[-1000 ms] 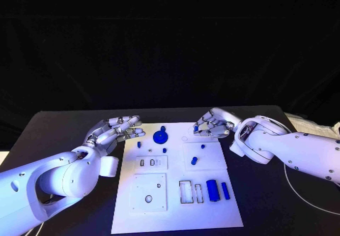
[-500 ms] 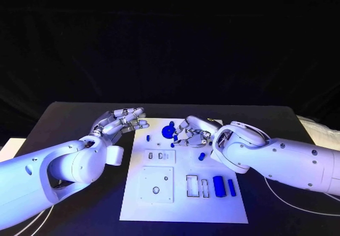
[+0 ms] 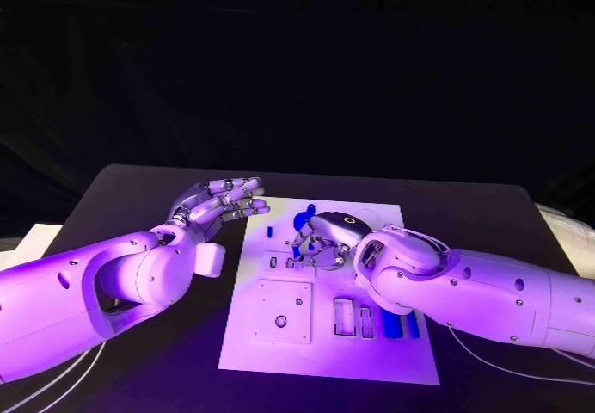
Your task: Assemble the parts on the task board
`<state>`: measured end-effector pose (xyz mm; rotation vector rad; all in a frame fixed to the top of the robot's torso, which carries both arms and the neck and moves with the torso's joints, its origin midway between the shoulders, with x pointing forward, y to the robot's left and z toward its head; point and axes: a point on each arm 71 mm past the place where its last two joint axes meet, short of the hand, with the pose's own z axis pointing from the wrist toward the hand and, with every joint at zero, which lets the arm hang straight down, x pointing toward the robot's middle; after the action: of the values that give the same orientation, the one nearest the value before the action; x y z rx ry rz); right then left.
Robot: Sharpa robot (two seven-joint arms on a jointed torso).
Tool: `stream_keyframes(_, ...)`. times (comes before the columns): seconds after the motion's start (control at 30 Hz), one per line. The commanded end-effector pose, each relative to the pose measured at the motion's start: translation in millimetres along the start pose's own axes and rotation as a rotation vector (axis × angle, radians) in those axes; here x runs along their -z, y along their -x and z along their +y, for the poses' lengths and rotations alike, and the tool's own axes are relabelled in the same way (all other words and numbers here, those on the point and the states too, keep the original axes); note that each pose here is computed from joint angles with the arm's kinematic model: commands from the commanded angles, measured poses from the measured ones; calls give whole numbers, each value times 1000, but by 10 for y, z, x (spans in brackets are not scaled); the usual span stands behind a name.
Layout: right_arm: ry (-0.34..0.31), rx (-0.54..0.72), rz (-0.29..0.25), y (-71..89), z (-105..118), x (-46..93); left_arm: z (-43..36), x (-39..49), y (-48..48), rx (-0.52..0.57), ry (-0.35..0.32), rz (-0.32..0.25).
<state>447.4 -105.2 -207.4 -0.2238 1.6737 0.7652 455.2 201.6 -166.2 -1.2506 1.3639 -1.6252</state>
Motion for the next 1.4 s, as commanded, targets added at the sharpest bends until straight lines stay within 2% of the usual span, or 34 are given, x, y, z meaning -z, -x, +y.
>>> stream_keyframes(0.03,-21,43,37,-68,-10,-7,-7,2,-31,14,-6,24)
stream_keyframes(0.53,-37,43,76,-170,-23,13,-4,1,-42,16,-3,28)
stream_keyframes(1.2,-54,57,91,-180,-67,32,-2,0,-34,15,-1,26)
stream_keyframes(1.4,-57,53,78,-174,-61,27,-1,0,-34,16,0,28)
